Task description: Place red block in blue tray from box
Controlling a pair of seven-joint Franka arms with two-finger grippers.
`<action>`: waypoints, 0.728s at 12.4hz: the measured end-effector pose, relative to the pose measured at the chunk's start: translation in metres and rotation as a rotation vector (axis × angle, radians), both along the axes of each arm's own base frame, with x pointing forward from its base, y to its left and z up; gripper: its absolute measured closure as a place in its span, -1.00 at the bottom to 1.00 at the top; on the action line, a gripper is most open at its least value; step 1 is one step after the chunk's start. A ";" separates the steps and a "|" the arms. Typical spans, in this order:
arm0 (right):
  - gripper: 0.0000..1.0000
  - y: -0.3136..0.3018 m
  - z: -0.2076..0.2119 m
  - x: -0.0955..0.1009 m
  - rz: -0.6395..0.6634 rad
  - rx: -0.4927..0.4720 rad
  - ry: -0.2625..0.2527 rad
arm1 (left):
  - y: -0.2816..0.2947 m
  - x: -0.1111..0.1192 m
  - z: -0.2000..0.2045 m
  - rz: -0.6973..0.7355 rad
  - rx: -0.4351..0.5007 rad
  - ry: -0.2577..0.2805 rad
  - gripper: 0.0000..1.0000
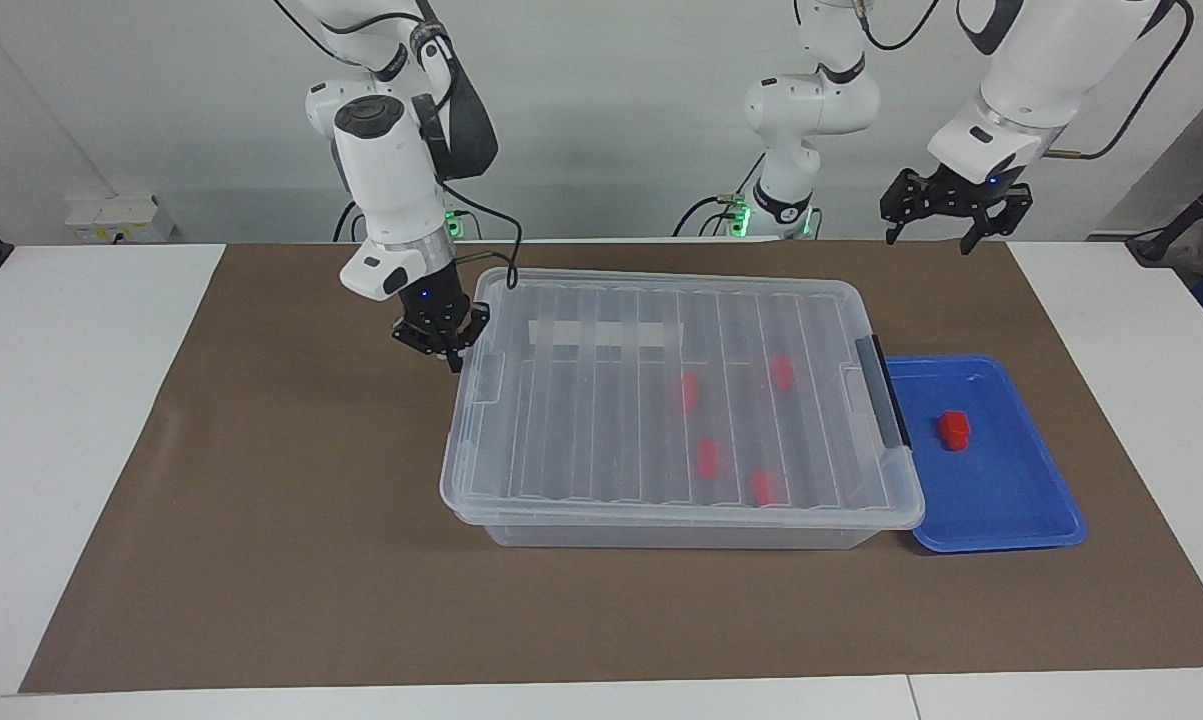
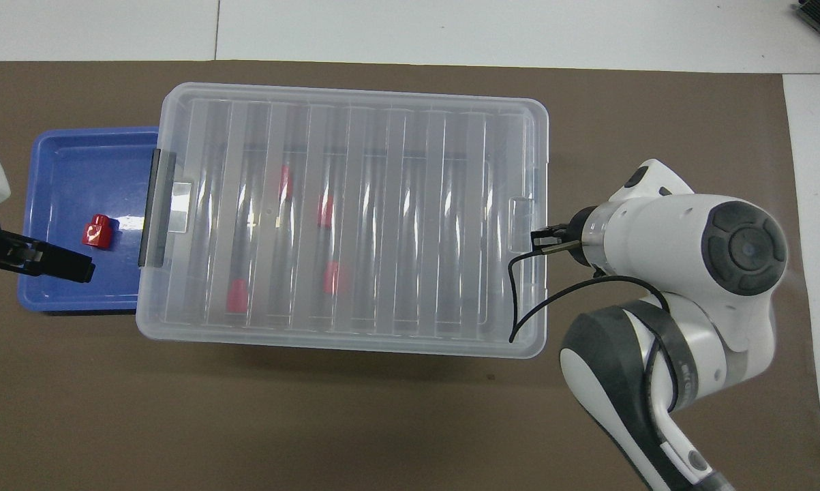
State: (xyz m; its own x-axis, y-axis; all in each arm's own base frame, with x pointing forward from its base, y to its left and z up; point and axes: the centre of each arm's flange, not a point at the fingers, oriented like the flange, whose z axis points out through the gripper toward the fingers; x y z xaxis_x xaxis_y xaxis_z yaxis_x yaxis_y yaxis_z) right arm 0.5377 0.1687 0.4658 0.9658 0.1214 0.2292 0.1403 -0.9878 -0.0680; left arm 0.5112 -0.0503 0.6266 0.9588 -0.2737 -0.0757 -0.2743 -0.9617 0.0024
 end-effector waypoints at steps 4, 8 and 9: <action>0.98 0.005 0.002 0.000 0.007 0.005 -0.016 | 0.000 0.000 0.000 0.000 0.000 0.000 -1.00; 0.98 0.001 0.009 0.003 0.000 0.009 -0.027 | 0.000 0.000 0.000 0.000 0.000 0.000 -1.00; 0.98 -0.007 0.014 0.004 -0.014 0.007 -0.022 | 0.000 0.000 0.000 0.000 0.000 0.000 -1.00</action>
State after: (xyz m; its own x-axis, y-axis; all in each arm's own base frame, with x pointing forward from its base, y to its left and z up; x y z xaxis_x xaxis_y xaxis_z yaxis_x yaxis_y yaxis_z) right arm 0.5414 0.1616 0.4793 0.9622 0.1060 0.2508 0.1278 -0.9892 -0.0721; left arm 0.5112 -0.0503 0.6266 0.9588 -0.2736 -0.0757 -0.2743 -0.9617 0.0023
